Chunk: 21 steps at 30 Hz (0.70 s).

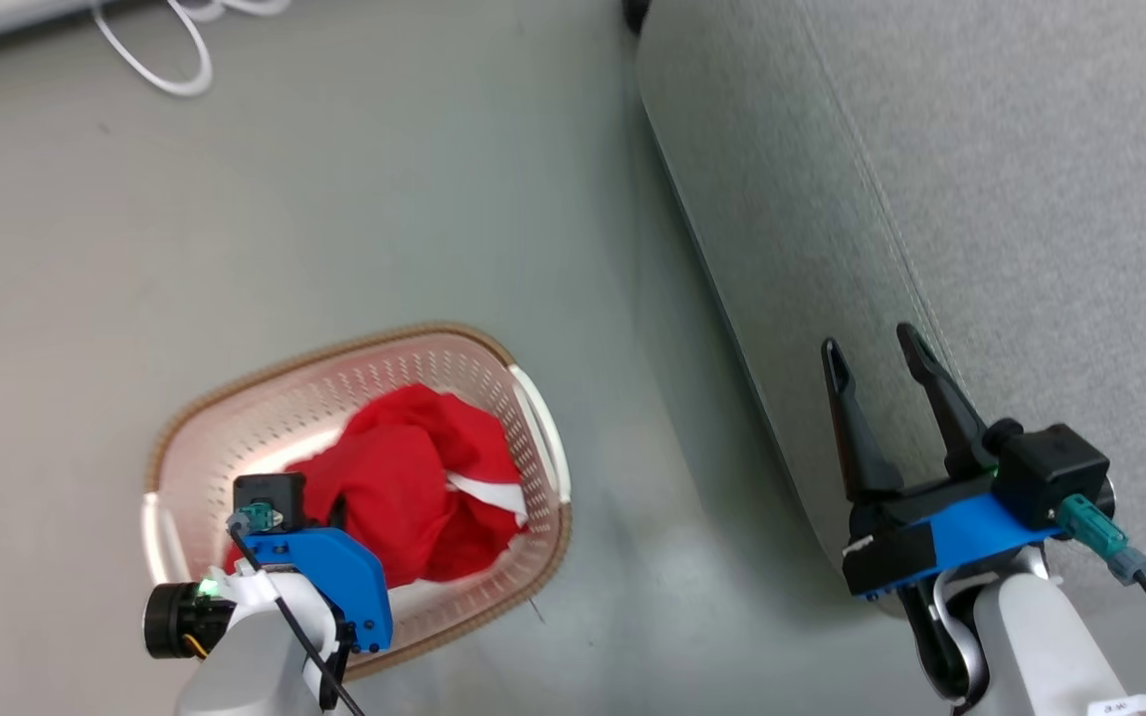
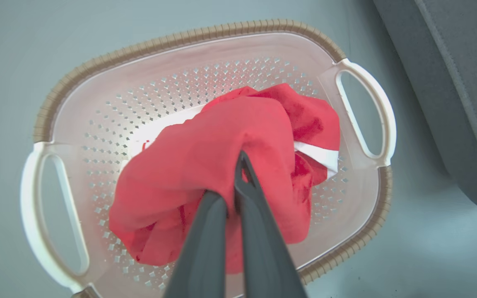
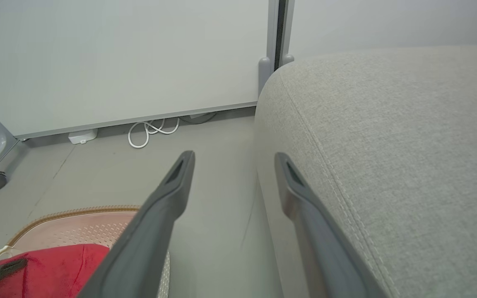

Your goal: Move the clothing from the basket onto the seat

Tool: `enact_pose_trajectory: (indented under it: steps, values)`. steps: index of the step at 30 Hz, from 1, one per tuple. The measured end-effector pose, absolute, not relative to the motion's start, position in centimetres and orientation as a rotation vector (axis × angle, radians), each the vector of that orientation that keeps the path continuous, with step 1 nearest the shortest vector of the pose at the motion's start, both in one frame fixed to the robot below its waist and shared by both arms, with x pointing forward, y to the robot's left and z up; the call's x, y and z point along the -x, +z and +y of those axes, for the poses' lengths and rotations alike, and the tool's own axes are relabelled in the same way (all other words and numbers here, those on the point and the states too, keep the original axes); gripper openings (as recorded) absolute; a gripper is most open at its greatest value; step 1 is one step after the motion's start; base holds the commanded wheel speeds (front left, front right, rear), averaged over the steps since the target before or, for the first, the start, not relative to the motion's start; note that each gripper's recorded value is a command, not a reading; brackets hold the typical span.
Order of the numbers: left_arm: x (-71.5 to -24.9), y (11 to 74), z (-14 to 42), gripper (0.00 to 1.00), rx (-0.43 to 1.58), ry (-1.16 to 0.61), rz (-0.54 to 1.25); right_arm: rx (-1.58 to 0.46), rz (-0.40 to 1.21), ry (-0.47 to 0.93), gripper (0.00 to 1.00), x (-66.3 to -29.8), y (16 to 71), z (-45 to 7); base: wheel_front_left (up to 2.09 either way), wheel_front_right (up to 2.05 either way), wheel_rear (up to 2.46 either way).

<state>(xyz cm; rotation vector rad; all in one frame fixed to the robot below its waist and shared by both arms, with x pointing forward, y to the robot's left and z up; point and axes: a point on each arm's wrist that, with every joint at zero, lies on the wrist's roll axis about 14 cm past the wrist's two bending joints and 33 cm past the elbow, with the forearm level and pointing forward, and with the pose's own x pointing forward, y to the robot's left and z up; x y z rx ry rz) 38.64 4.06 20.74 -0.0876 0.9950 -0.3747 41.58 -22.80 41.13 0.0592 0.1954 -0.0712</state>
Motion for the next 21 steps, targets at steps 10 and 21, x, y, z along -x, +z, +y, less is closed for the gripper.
enact_pose_trajectory:
  steps: [10, 21]
  values:
    - [-39.3, 28.8, 5.2, 0.0, 0.071, -0.405, 0.766, -0.07, 0.15, -0.024, 1.0, -38.8, 44.7, -20.8, 0.0, 0.0, 0.0]
    - [-39.4, 40.3, 2.3, 0.0, 0.04, -0.532, 0.434, -0.078, 0.093, 0.063, 1.0, -35.4, 48.0, -17.8, 0.0, 0.0, 0.0]
